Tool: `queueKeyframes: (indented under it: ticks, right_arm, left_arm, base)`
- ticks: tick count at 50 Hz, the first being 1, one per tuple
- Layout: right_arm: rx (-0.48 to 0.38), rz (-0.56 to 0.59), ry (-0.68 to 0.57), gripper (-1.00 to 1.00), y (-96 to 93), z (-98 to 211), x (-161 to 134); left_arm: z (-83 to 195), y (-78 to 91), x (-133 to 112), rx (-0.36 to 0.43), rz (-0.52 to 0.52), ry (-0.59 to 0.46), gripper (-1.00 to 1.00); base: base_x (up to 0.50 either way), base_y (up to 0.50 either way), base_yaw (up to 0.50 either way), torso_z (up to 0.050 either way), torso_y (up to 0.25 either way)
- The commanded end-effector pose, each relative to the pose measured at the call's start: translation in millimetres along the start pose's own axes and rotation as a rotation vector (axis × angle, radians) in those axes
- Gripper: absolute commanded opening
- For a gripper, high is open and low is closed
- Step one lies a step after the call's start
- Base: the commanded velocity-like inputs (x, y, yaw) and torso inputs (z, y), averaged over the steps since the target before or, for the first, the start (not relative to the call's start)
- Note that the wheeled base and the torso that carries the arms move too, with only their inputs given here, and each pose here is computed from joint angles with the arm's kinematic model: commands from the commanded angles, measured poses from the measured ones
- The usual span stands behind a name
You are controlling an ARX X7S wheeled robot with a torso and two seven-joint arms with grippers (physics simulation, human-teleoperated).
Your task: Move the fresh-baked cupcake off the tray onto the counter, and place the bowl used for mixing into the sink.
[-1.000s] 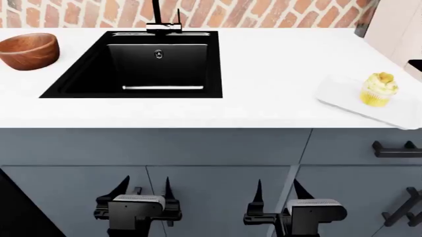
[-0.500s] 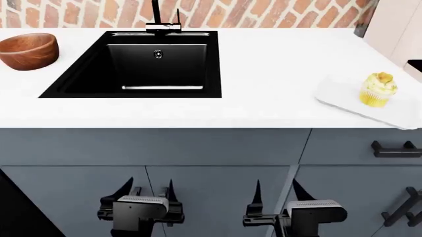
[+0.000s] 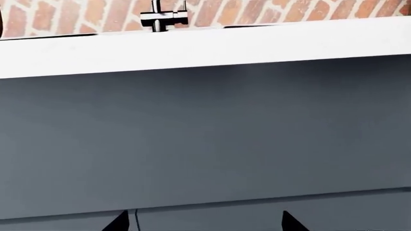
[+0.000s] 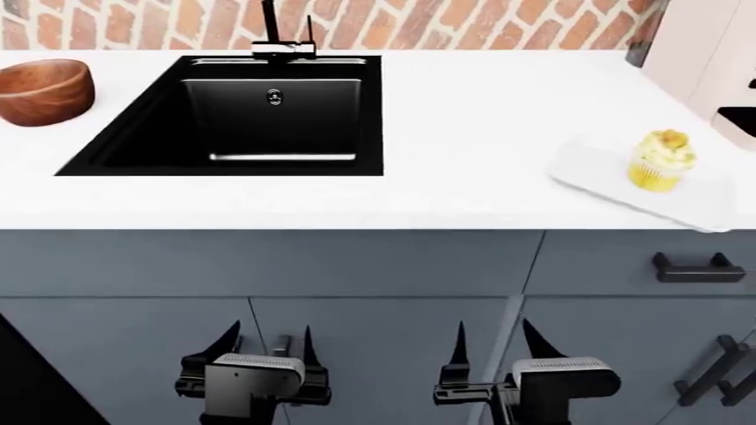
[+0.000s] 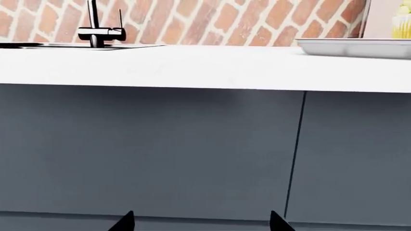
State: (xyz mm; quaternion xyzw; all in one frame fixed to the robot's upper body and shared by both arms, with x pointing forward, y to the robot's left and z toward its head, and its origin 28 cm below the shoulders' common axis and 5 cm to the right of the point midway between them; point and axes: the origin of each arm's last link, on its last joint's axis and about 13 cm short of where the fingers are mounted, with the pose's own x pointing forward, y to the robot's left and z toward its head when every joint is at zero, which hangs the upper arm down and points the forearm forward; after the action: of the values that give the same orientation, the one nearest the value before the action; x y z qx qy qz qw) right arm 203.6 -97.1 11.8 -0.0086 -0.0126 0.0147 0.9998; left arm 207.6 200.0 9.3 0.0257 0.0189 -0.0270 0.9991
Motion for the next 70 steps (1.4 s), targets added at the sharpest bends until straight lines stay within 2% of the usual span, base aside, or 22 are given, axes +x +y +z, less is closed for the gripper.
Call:
queueKeyframes:
  ticks: [1, 34, 70]
  right_arm:
    - [-0.001, 0.000, -0.002, 1.00, 0.6, 0.2, 0.2]
    - [-0.002, 0.008, -0.002, 1.00, -0.3, 1.8, 1.7]
    - [-0.002, 0.012, -0.003, 1.00, 1.6, 0.5, -0.1]
  left_arm:
    - [-0.4, -0.1, -0.5, 0.005, -0.002, 0.002, 1.00]
    - [0.3, -2.2, 1.9, 0.011, -0.007, 0.003, 1.00]
    - [-1.0, -0.7, -1.2, 0.013, -0.010, 0.002, 1.00]
  base:
    - [0.00, -0.21, 0.00, 0.000, 0.000]
    - [0.00, -0.22, 0.00, 0.000, 0.000]
    - [-0.02, -0.33, 0.00, 0.000, 0.000]
